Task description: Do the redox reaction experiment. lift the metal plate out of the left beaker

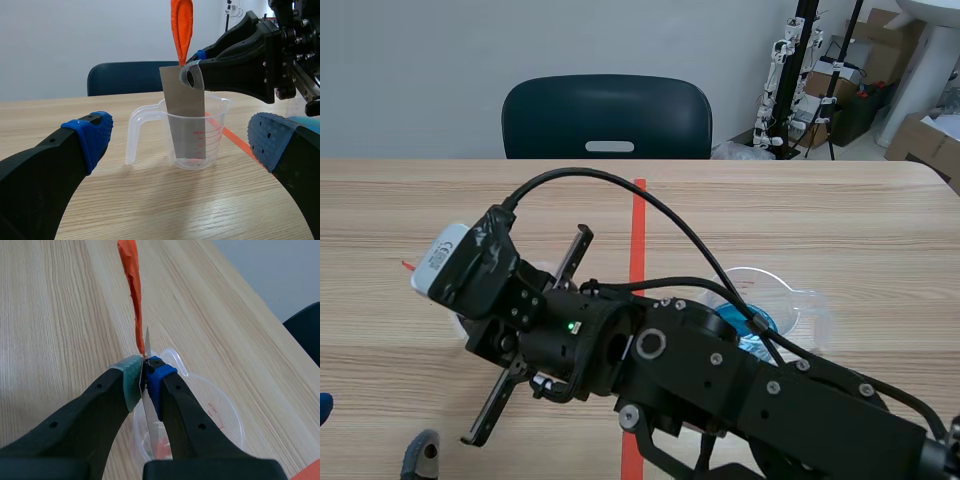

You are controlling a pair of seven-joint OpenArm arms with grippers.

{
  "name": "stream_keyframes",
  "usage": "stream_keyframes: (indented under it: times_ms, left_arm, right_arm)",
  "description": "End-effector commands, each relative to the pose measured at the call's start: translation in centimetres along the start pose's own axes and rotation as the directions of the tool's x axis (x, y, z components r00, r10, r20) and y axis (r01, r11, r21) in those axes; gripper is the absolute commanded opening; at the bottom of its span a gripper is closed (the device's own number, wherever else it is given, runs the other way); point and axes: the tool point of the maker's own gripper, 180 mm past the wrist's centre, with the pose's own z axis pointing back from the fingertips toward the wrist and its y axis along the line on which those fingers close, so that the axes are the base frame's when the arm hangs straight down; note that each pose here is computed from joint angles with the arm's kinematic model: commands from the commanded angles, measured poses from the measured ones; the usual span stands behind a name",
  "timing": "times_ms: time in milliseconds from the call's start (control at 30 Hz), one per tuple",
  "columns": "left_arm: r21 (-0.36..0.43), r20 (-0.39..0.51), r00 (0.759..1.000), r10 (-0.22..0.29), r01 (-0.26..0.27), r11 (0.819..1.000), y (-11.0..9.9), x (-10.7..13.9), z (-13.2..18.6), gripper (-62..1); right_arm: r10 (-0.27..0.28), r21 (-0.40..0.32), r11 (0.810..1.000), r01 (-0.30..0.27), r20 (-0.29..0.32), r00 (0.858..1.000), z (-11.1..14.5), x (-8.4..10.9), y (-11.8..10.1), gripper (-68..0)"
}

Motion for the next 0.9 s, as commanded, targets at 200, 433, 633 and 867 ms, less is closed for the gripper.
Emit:
stream_keyframes:
  times_ms: [200, 433, 633, 867]
  left_arm:
    - [-0.002, 0.021, 1.0, -0.004, 0.004, 1.0, 0.2, 0.6, 0.0, -4.1]
    - [-0.002, 0.021, 1.0, -0.004, 0.004, 1.0, 0.2, 0.6, 0.0, -4.1]
    - [-0.002, 0.021, 1.0, -0.004, 0.004, 1.0, 0.2, 0.6, 0.0, -4.1]
    - [-0.002, 0.021, 1.0, -0.004, 0.004, 1.0, 0.2, 0.6, 0.0, -4.1]
  right_arm:
    - [-0.062, -0.074, 0.995, 0.064, 0.023, 0.998, 0.1, 0.9, -3.1, -64.3]
    - [-0.131, -0.078, 0.988, 0.132, 0.024, 0.991, 0.5, 0.4, -3.5, -64.3]
    - [-0.158, -0.081, 0.984, 0.159, 0.023, 0.987, 0.7, 0.1, -3.6, -64.3]
    - [-0.22, -0.118, 0.968, 0.223, 0.034, 0.975, 1.1, -0.1, -5.3, -64.3]
